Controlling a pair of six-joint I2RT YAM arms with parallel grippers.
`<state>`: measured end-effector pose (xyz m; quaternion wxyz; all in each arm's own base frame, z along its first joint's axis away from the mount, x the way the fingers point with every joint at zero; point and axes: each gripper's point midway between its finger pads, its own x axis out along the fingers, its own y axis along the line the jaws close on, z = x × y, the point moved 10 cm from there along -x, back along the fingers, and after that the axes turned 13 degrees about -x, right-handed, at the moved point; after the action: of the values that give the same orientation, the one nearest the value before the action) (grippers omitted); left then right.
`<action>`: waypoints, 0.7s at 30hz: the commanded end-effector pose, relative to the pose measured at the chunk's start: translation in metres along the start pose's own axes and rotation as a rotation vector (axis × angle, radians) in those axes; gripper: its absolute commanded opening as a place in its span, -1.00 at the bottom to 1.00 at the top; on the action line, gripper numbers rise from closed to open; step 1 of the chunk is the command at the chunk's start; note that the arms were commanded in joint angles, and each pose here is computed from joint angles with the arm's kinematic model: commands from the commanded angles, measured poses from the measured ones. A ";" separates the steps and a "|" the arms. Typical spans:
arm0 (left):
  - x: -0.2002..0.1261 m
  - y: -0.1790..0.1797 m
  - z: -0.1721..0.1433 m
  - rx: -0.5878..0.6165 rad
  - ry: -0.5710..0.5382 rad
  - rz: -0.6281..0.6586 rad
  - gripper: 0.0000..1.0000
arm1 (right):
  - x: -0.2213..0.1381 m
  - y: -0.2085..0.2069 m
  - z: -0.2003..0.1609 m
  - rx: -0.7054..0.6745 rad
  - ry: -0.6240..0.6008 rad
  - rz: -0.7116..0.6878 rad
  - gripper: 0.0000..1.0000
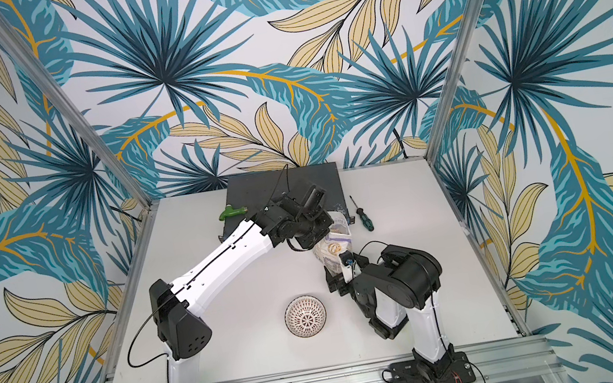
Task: Pour the oats into the breakfast bowl
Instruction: Pick up the oats bag from the center of the board.
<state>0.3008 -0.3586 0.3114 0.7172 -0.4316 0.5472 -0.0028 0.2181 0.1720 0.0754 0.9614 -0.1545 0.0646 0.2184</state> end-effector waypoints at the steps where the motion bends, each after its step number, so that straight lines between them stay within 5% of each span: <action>1: -0.023 -0.010 -0.004 0.006 0.013 -0.080 -1.00 | 0.000 -0.003 0.035 0.020 -0.246 -0.002 0.99; 11: -0.022 -0.008 -0.001 -0.005 0.022 -0.064 -1.00 | 0.011 -0.006 0.032 0.028 -0.236 -0.047 0.90; 15: -0.024 -0.007 0.001 -0.002 0.023 -0.062 -1.00 | 0.011 -0.008 0.034 0.031 -0.239 -0.070 0.38; 17: -0.027 -0.006 0.003 0.005 0.015 -0.060 -1.00 | 0.008 -0.010 0.034 0.034 -0.236 -0.078 -0.15; 21: -0.035 -0.005 0.007 0.007 -0.003 -0.077 -1.00 | 0.002 -0.013 0.035 0.028 -0.230 -0.090 -0.51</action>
<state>0.3037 -0.3536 0.3108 0.7160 -0.4329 0.5477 0.0004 0.2289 0.1783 0.0770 0.9593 -0.1729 0.0438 0.2191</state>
